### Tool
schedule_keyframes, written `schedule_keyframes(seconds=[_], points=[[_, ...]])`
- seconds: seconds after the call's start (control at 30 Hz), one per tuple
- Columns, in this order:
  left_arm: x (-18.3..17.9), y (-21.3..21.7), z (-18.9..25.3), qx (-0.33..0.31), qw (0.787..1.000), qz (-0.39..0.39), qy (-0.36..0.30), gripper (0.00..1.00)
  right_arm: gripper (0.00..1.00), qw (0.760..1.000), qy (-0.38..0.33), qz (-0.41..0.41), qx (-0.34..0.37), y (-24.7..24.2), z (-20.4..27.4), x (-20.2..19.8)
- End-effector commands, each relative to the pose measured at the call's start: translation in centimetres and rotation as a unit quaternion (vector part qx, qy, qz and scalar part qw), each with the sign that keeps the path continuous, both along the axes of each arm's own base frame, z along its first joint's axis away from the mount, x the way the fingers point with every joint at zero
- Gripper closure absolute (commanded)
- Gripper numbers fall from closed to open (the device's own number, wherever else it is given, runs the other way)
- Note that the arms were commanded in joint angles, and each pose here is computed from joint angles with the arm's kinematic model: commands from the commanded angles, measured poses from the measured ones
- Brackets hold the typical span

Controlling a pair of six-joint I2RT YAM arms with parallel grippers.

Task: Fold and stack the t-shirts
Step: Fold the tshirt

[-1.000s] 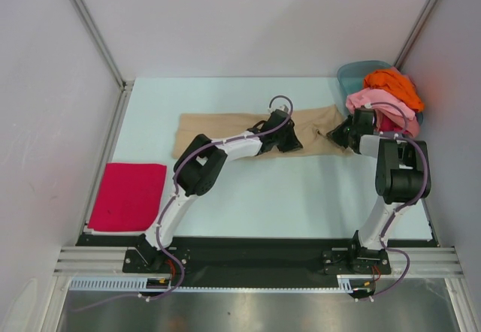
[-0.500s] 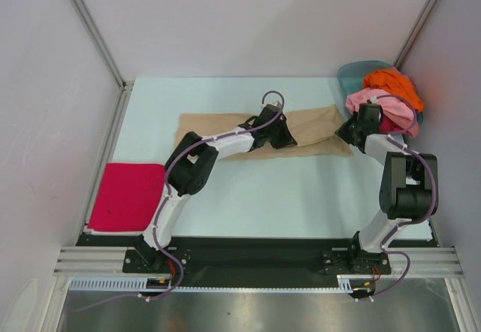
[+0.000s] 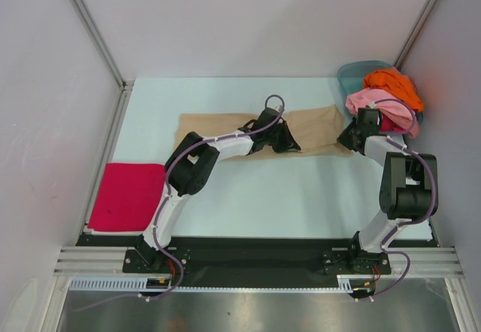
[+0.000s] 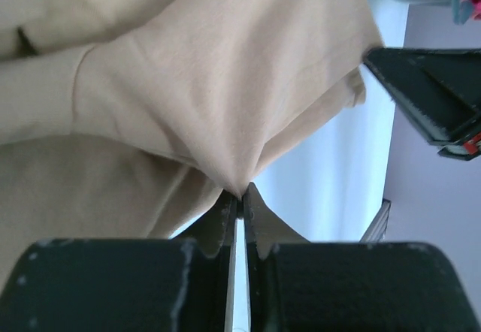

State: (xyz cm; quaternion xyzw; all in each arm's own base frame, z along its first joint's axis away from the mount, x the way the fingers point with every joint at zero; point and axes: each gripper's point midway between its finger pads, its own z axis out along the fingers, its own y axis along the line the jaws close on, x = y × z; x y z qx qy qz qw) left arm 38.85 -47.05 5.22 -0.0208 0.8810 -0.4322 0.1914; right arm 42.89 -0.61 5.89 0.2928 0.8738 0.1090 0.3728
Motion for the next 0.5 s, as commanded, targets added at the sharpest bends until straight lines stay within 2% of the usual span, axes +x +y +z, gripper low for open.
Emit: schedule_keyframes(seconds=[0.0, 0.1, 0.13, 0.2, 0.23, 0.27, 0.37, 0.47], points=[[-0.6, -0.6, 2.9, -0.041, 0.999, -0.016, -0.012, 0.92, 0.96, 0.999, -0.022, -0.001, -0.023, -0.8, 2.1, 0.2], [-0.7, 0.1, 2.5, -0.032, 0.999, -0.010, -0.013, 0.79, 0.84, 1.000, -0.014, 0.000, -0.024, -0.8, 1.8, -0.2], [-0.7, 0.5, 2.6, -0.030, 0.999, -0.006, -0.014, 0.75, 0.71, 1.000, -0.011, 0.001, -0.025, -0.8, 1.7, -0.3], [-0.8, 1.8, 3.0, -0.022, 1.000, 0.003, -0.022, 0.71, 0.64, 0.999, -0.011, -0.003, -0.042, -1.4, 2.0, -0.4], [-0.3, 2.5, 3.2, -0.013, 0.999, 0.016, -0.031, 0.64, 0.56, 0.999, -0.008, -0.006, -0.047, -1.6, 2.1, -0.6], [-0.1, 3.1, 4.9, -0.011, 0.998, 0.019, -0.054, 0.62, 0.52, 0.999, -0.009, -0.005, -0.052, -1.7, 2.2, -0.8], [0.8, 5.3, 5.9, 0.017, 0.996, 0.034, -0.085, 0.56, 0.47, 0.998, -0.021, -0.001, -0.059, -1.2, 3.6, -0.7], [1.6, 6.2, 6.1, 0.027, 0.995, 0.038, -0.092, 0.56, 0.44, 0.997, -0.038, 0.008, -0.065, -0.2, 5.0, -0.4]])
